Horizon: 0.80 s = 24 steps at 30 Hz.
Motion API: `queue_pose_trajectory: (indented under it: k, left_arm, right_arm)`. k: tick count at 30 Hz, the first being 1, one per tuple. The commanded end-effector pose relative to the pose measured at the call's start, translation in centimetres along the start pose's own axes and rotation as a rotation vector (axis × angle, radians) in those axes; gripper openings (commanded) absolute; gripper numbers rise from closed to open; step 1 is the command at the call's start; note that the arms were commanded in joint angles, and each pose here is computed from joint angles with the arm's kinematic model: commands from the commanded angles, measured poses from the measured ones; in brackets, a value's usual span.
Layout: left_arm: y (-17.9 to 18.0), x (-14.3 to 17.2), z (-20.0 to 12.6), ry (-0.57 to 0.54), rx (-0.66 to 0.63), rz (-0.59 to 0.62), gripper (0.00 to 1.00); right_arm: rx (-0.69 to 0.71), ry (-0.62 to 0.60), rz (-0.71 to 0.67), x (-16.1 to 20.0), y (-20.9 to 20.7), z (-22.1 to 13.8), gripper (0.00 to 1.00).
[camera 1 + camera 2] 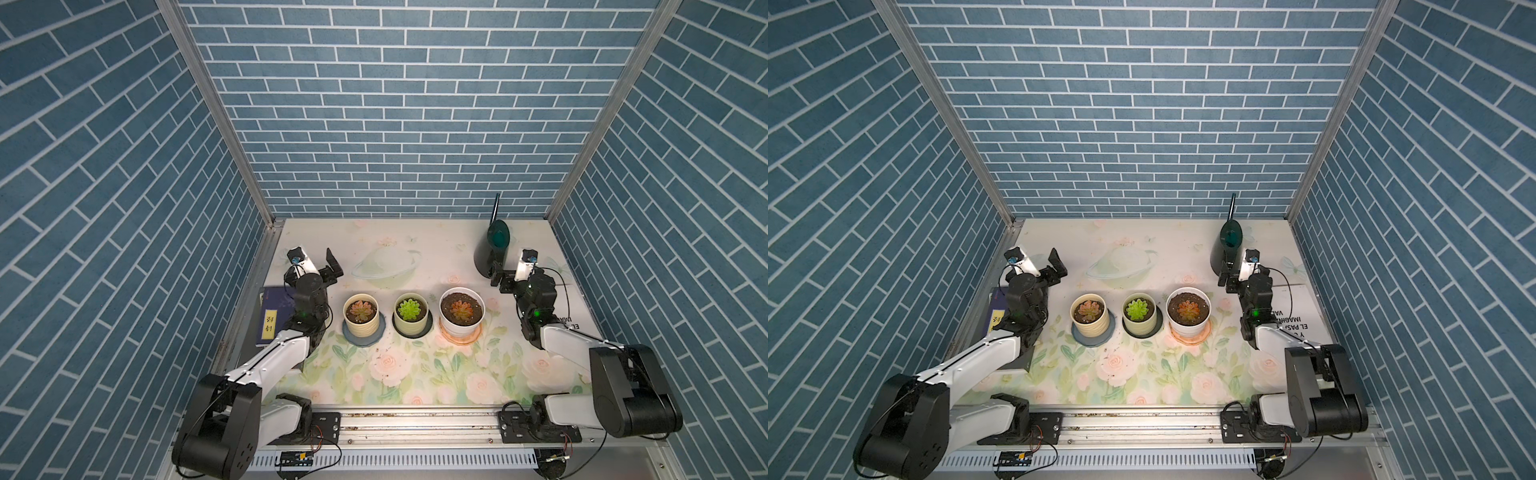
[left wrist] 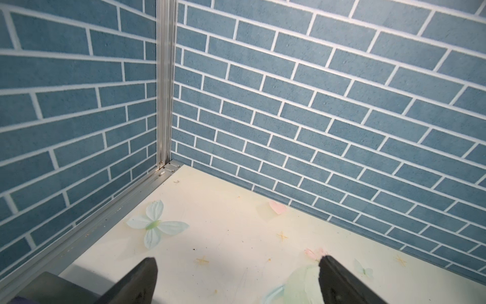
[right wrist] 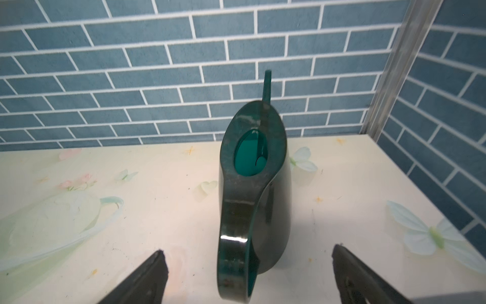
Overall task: Water the succulent around the soil edge
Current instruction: Pick up the watering can from the center of the board.
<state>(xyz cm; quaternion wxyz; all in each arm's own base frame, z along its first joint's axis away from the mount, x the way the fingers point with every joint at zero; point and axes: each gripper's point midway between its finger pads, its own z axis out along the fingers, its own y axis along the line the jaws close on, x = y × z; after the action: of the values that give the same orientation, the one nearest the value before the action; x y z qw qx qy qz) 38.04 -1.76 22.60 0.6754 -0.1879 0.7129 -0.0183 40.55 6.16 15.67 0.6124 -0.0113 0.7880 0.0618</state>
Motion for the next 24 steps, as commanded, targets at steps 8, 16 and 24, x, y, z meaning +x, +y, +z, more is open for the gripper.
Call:
queue_pose_trajectory:
  k: [8, 16, 24]
  left_arm:
    - [0.2, -0.6, -0.8, 0.023, -0.015, -0.043, 1.00]
    - [0.2, -0.9, -1.2, 0.028, -0.005, -0.046, 1.00]
    - [0.5, -0.9, -1.4, 0.031, -0.020, -0.042, 1.00]
  right_arm:
    - [0.090, 0.111, 0.141, 2.5, -0.7, 2.6, 0.99]
    - [0.044, 0.081, 0.107, 2.4, 0.1, 4.2, 0.86]
    - [0.014, 0.056, 0.086, 1.7, 0.8, 4.3, 0.53]
